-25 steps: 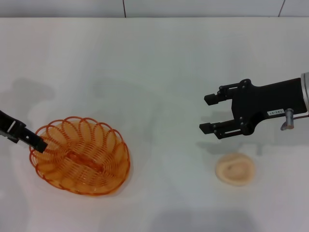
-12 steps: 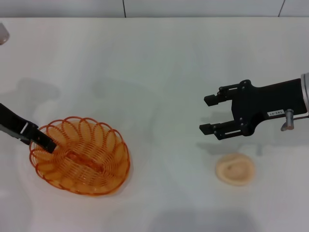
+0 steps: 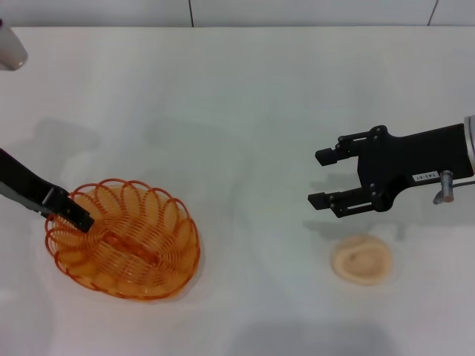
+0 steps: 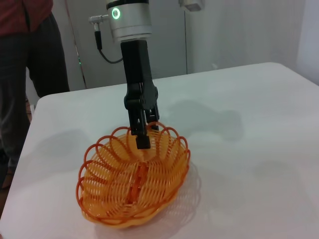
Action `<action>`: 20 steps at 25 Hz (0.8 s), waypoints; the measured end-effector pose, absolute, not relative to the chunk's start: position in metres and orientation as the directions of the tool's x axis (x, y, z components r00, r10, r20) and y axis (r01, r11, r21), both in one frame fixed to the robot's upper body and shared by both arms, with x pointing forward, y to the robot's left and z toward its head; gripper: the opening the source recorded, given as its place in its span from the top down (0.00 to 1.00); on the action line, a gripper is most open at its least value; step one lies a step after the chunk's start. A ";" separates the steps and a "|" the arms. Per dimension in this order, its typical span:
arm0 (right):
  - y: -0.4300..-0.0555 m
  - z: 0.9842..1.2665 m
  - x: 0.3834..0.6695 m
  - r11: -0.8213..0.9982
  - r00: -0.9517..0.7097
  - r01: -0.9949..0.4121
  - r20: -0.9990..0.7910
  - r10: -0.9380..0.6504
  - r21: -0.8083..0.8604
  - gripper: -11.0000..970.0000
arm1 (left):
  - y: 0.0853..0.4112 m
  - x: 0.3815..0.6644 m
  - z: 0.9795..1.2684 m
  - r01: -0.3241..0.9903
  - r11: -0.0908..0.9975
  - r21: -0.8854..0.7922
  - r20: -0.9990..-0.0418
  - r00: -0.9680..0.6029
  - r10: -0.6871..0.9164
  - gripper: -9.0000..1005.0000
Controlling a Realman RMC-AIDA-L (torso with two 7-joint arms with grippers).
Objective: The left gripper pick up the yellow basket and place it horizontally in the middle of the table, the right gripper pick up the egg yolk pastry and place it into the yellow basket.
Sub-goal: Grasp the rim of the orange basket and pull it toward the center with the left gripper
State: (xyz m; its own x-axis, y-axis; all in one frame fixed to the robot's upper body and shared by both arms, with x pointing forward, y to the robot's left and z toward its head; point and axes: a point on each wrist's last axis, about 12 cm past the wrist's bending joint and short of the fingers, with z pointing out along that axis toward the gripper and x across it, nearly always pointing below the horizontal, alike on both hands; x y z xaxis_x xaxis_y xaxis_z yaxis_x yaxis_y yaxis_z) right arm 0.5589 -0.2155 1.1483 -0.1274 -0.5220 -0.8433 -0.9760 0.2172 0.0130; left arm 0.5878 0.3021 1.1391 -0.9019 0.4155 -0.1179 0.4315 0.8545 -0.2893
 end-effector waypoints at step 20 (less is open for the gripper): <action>-0.215 1.149 0.558 0.209 -0.126 -0.978 -0.843 -0.522 0.017 0.27 | 0.300 0.589 1.138 0.426 0.868 -0.256 -0.084 -0.904 0.419 0.61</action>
State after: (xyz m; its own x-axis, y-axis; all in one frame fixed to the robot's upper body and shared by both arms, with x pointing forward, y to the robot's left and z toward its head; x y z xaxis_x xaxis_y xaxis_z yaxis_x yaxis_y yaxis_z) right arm 0.5576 -0.2154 1.1485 -0.1265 -0.5223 -0.8433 -0.9777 0.2093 0.0170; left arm 0.5895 0.3001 1.1381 -0.9043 0.4185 -0.0842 0.4256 0.8681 -0.2556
